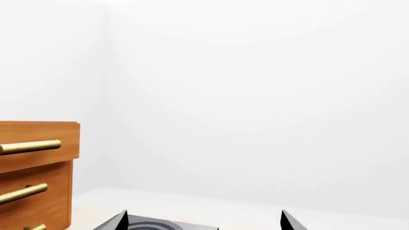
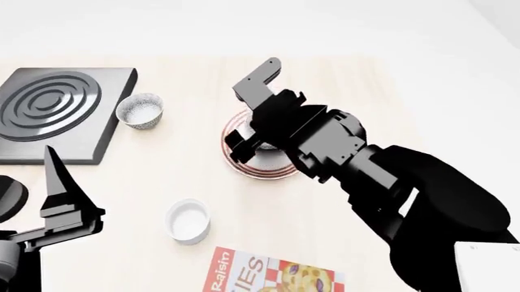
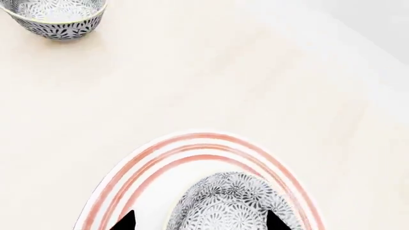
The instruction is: Pick the akita bowl next to the cookies box and place it on the plate.
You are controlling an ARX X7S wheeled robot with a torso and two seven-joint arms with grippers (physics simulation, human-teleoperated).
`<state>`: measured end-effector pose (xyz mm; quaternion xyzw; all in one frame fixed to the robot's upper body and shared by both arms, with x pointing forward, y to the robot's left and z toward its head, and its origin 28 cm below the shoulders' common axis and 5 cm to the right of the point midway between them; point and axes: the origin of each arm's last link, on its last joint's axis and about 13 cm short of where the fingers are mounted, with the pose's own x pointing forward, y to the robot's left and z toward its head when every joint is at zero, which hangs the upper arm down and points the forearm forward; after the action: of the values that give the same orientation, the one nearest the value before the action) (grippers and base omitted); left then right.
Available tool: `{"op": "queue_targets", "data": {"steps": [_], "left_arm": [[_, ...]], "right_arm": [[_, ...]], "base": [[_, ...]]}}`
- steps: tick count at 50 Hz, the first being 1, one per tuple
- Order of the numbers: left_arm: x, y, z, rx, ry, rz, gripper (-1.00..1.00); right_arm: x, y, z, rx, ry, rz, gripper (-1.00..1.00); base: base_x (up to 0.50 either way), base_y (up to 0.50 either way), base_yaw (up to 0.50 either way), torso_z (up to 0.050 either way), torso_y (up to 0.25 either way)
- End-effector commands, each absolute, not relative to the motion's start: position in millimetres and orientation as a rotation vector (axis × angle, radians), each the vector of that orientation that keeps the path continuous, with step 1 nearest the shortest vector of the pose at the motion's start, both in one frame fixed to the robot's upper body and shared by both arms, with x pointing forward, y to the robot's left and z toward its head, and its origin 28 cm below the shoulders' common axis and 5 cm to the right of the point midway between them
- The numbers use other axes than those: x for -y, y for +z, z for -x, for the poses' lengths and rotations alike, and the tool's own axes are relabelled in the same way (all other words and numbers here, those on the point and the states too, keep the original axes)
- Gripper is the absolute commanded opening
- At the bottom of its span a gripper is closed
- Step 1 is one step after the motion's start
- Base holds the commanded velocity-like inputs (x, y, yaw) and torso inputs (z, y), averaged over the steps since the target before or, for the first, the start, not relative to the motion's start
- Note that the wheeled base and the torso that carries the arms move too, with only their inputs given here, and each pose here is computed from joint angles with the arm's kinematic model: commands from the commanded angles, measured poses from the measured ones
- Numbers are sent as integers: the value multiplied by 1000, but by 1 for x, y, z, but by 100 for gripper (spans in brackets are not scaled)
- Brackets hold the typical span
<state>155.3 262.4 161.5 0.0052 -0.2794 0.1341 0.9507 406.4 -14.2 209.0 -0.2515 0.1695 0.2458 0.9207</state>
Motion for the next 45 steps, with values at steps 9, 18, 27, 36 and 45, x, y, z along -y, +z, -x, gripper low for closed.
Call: {"op": "queue_targets", "data": {"steps": [9,18,27,36,45], "left_arm": [[-262,163,-155,570,273,-5,100],[-263,162,-155,576,271,-6,100],[-262,161,-154,581,263,-11,100],[-261,167,-150,598,259,-17,100],[-263,178,-142,635,275,-32,100]], "right_arm": [[29,324,-398,-81,532,288,100],[78,355,-305,288,543,82,100],[129,379,-195,702,421,11,100],[162,387,-96,1032,238,7,100],[156,399,-34,1252,109,-21,100]], "base": [[0,0,0,0,0],[0,0,0,0,0],[0,0,0,0,0],[0,0,0,0,0],[0,0,0,0,0]]}}
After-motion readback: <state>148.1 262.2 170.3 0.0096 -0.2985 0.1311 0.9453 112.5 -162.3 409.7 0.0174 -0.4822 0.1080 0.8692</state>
